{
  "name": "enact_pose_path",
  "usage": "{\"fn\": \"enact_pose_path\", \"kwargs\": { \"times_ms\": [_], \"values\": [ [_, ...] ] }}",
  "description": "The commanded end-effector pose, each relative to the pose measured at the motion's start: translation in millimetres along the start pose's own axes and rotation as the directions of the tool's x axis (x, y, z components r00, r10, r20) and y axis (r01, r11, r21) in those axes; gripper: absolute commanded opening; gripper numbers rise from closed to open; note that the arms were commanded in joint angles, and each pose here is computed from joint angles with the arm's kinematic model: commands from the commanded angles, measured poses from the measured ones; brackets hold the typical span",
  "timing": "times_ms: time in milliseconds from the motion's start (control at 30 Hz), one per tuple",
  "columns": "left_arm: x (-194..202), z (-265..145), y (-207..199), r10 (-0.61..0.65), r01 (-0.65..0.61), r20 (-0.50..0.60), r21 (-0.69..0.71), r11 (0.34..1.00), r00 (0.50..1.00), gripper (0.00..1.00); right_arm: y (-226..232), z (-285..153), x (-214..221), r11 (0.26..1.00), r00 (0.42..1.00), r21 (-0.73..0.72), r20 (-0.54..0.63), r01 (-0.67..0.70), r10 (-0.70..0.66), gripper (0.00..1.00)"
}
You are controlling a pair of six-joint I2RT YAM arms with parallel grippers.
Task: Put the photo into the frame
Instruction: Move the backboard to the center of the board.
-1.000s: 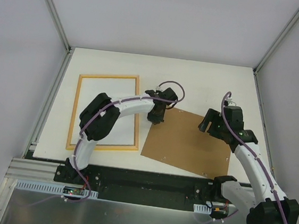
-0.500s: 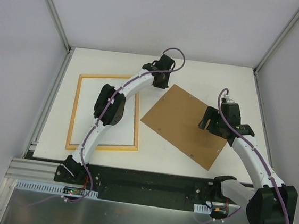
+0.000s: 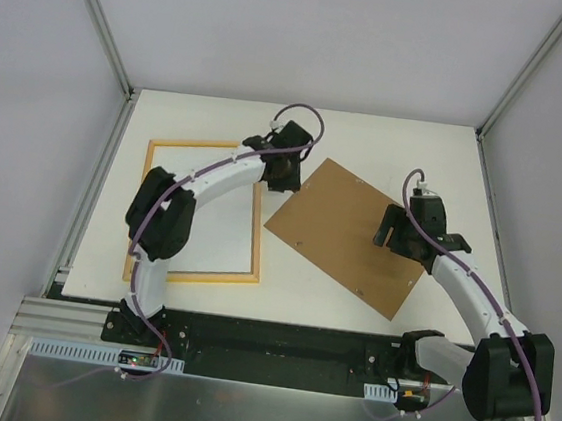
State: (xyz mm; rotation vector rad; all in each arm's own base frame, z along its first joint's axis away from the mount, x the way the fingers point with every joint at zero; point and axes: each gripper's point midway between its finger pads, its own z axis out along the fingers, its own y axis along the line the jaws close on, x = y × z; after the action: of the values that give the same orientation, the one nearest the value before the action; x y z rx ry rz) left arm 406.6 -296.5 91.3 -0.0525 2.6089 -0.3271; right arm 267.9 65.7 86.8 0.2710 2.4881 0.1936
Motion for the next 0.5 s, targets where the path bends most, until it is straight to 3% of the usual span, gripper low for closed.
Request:
{"fn": "enact_pose_path", "kwargs": {
  "times_ms": [0, 67, 200, 467],
  "values": [
    [61.0, -37.4, -15.5, -0.162, 0.162, 0.021, -0.037, 0.986, 0.987, 0.35, 1.6, 0.0, -8.2, 1.000, 0.998, 0.005, 0.056, -0.016, 0.016, 0.78],
    [85.8, -40.7, -14.4, -0.232, 0.233, 0.032, -0.072, 0.970, 0.972, 0.43, 3.0, -2.5, -10.0, 1.000, 0.997, 0.002, 0.070, -0.022, 0.022, 0.78],
    [121.4, -35.2, -15.8, -0.408, 0.404, -0.022, -0.103, 0.909, 0.913, 0.46, 6.4, -7.8, -11.0, 1.000, 0.996, -0.016, 0.085, -0.022, 0.024, 0.78],
    [136.6, -14.4, -24.2, -0.596, 0.586, -0.016, -0.159, 0.794, 0.803, 0.41, 7.2, -17.8, -9.9, 0.999, 0.995, -0.040, 0.102, -0.007, 0.011, 0.78]
  ]
}}
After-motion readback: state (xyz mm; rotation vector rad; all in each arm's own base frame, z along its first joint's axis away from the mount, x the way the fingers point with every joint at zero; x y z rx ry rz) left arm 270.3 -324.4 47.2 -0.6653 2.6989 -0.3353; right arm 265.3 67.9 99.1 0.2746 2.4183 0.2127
